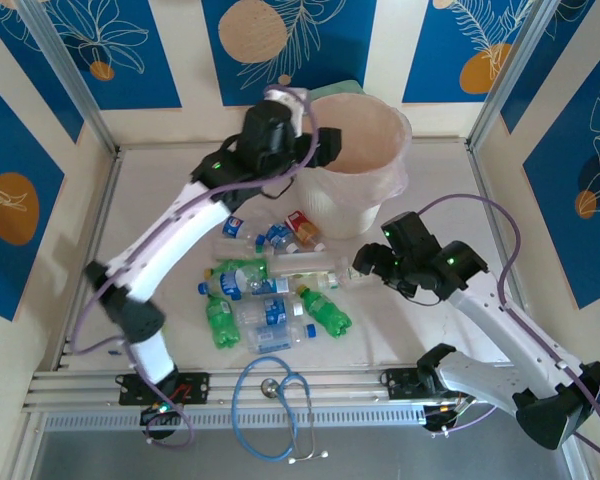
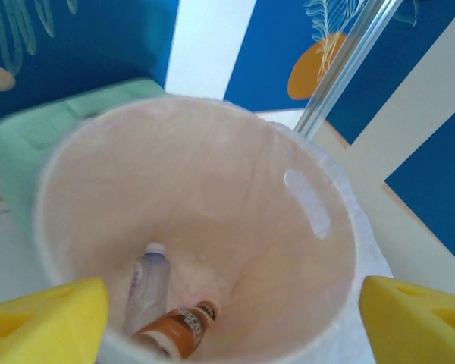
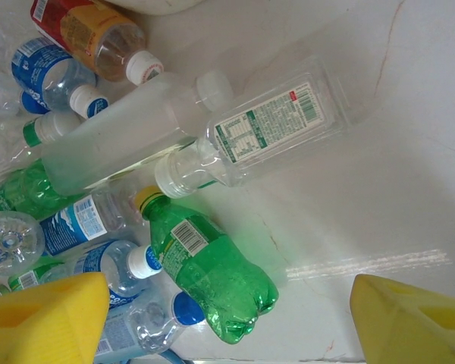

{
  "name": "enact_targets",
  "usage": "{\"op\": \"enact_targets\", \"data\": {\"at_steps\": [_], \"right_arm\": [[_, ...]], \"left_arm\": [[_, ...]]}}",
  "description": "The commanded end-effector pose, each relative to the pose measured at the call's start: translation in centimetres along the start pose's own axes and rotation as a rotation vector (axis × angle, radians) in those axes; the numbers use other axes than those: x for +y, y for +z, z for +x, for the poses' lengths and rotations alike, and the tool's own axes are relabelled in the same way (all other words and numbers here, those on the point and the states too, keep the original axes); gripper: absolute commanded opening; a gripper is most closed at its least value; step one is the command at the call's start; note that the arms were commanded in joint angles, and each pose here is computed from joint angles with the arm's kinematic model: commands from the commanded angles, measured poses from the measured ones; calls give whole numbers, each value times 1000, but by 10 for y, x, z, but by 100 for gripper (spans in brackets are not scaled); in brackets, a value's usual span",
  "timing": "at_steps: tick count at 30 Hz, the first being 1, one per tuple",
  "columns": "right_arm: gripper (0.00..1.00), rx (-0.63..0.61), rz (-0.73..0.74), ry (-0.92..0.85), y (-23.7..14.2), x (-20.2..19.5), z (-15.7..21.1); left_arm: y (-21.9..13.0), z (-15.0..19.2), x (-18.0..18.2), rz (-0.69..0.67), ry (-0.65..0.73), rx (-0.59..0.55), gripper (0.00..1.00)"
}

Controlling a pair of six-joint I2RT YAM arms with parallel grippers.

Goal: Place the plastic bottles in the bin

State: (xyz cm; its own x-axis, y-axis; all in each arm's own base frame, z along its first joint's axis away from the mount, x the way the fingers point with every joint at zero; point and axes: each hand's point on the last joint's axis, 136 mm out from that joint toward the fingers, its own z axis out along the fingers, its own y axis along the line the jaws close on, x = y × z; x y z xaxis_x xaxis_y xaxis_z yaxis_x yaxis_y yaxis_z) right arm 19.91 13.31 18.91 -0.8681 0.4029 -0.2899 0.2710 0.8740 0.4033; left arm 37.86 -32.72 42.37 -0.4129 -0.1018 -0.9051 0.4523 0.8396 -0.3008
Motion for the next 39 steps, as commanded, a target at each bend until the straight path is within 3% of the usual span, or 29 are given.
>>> {"op": "enact_targets", "data": {"at_steps": [1,4,9,17,24,39], "right_arm": [[84,-26,-37,-39,-4,16,-3],[84,17,-96,-113,2,33,7],[86,124,-118,-251,22,45,35],[84,286,-1,-465,59,48,79],[84,408,120,-539,90,35,101],[82,488,257,-662,114,22,114]], "left_arm": [[-55,-20,32,-107,44,-143,91],[-91,6,69,-233,50,-101,94],[-122,76,126,-373,-52,75,94],[-98,156,130,-271,-300,260,88],[-90,171,132,-280,-321,301,87],[-91,186,141,-301,-345,311,88]]}}
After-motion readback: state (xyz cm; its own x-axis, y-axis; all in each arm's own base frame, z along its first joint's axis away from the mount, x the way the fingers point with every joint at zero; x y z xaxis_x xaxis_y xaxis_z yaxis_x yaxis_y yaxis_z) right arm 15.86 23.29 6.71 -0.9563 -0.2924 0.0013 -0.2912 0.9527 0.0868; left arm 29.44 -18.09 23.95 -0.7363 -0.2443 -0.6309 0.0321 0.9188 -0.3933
